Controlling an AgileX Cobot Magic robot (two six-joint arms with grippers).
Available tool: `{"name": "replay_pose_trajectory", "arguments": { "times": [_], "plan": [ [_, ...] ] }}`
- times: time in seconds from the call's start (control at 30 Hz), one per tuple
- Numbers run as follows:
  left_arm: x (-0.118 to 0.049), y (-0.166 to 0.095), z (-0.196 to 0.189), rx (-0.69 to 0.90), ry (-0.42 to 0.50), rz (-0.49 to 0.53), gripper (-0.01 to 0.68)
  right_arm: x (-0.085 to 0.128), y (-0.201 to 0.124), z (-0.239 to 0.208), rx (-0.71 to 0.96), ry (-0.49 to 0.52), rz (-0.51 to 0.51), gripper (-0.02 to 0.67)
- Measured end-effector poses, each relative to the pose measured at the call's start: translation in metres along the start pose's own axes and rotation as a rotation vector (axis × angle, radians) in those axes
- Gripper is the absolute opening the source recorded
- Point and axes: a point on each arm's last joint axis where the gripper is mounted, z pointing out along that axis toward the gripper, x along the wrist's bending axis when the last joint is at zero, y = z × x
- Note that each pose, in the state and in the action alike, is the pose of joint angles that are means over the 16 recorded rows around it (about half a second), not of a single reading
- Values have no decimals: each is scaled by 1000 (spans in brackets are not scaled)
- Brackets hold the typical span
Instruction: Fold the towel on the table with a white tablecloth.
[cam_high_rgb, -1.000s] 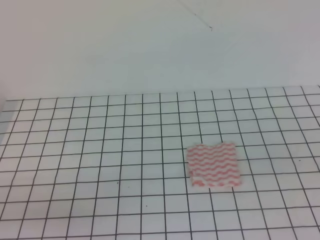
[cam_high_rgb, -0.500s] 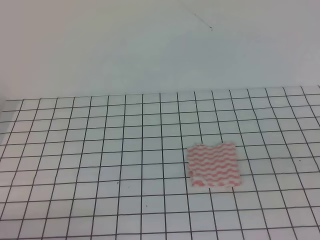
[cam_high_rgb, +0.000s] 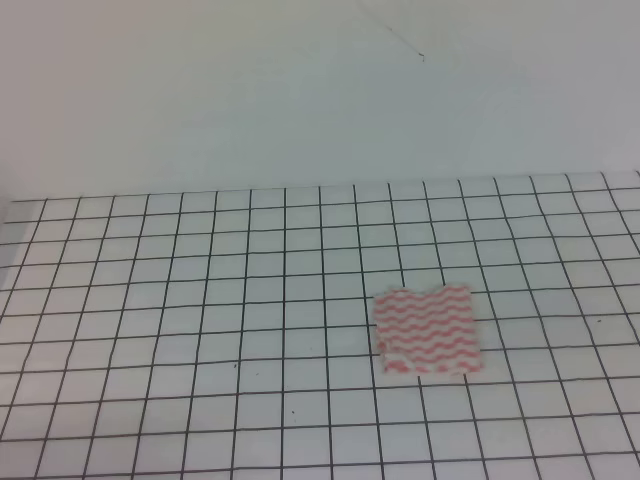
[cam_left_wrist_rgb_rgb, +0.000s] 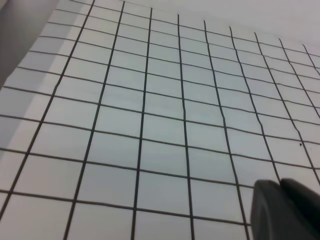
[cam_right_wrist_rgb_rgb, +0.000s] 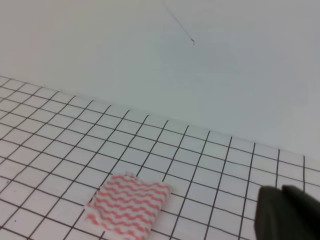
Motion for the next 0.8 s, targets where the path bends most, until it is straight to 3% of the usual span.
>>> {"name": "replay_pose_trajectory", "arguments": {
  "times": [0.5, 0.8],
  "plan": [
    [0, 1, 0, -2, -1, 7, -1, -1, -6, -1, 8, -26, -61, -2],
    [0, 1, 0, -4, -2, 16, -1, -2, -49, -4, -57, -120, -59, -1]
  ]
}}
